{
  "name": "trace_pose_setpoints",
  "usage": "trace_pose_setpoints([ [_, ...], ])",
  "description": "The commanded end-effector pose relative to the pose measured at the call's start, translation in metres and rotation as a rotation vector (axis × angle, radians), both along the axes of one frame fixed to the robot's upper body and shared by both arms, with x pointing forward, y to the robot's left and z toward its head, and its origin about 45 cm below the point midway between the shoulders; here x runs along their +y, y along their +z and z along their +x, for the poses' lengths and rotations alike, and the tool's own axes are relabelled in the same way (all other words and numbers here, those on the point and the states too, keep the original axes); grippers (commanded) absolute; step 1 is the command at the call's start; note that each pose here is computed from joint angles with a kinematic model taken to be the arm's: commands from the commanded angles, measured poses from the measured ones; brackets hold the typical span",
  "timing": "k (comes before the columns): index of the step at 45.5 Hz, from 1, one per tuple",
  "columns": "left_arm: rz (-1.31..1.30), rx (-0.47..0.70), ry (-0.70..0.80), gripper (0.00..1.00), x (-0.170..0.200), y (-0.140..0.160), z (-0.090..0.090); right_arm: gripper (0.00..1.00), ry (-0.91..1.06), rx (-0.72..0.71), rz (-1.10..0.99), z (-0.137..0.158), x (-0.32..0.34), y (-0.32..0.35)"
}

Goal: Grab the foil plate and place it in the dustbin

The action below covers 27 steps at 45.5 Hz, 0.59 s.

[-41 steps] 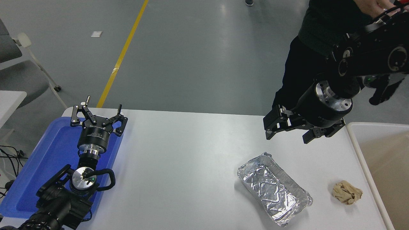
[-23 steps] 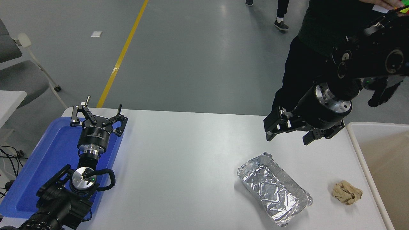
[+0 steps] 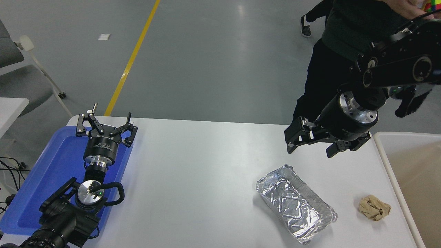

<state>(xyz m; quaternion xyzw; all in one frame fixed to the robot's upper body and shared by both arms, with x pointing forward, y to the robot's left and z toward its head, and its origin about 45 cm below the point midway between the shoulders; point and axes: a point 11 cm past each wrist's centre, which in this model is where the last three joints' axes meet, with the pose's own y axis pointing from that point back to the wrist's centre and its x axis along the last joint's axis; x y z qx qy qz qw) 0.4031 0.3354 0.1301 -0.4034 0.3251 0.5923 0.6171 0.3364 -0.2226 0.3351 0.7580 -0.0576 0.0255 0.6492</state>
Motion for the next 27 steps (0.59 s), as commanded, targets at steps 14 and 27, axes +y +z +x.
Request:
trace_pose_setpoints([
  [14,0.0,0.0,0.0,1.0,0.0,0.0,0.0,1.0,-0.036,-0.106,0.004,0.003,-0.056,-0.037],
  [27,0.0,0.001,0.001,1.0,0.0,0.0,0.0,1.0,0.009,-0.243,0.0,-0.001,-0.061,-0.097],
])
